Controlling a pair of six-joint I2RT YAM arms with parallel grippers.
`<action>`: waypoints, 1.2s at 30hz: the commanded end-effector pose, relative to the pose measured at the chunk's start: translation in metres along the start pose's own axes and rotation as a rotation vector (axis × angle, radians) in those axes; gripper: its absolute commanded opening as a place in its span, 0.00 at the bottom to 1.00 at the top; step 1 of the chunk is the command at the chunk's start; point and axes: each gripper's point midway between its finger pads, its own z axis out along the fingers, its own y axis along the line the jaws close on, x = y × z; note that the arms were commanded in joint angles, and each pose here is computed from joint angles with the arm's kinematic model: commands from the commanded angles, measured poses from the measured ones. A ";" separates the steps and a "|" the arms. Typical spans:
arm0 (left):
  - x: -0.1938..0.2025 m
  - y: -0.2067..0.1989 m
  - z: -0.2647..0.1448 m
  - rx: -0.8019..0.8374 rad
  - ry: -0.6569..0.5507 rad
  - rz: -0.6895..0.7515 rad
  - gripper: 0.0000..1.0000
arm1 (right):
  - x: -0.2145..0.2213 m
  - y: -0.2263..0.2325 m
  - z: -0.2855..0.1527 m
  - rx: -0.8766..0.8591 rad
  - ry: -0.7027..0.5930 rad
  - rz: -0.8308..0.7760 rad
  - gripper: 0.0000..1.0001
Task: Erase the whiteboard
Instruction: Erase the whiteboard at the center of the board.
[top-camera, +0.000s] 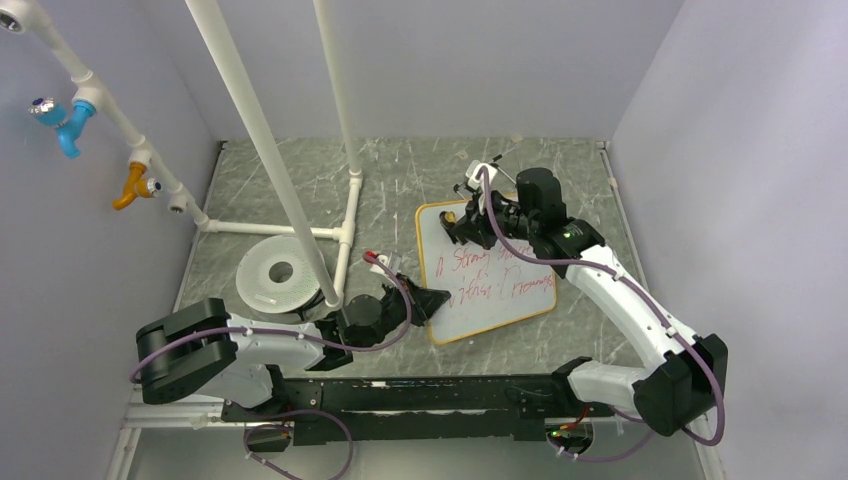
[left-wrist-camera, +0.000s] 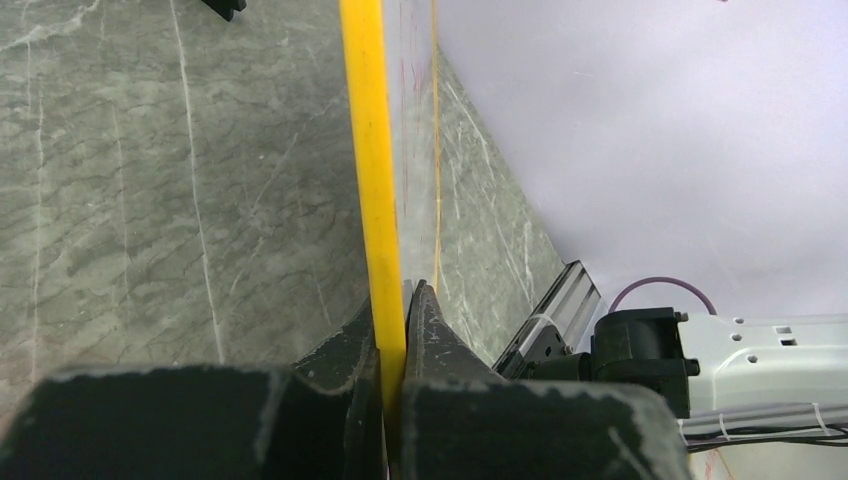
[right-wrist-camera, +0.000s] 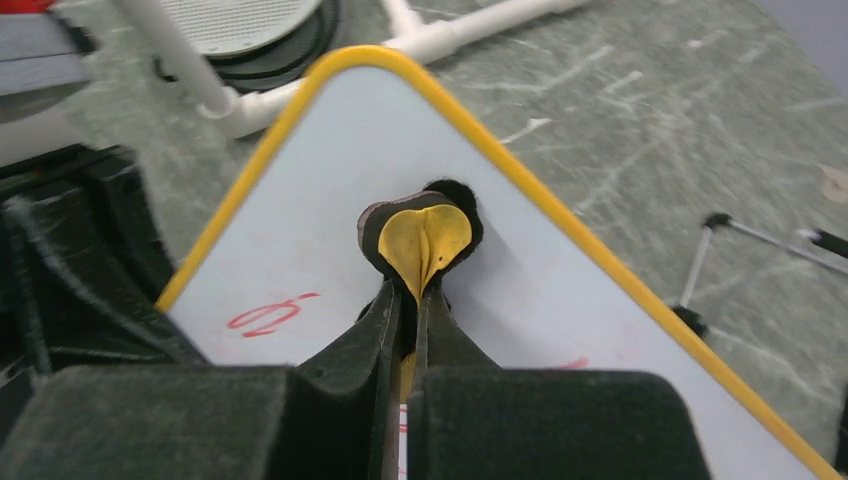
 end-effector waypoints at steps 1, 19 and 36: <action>0.049 0.053 -0.021 -0.109 0.216 0.331 0.00 | 0.003 -0.063 -0.017 0.318 0.009 0.059 0.00; 0.045 0.058 -0.030 -0.107 0.185 0.320 0.00 | 0.025 -0.027 -0.011 0.063 0.037 -0.006 0.00; 0.048 0.056 -0.028 -0.086 0.188 0.322 0.00 | 0.027 0.030 -0.015 -0.281 -0.012 -0.053 0.00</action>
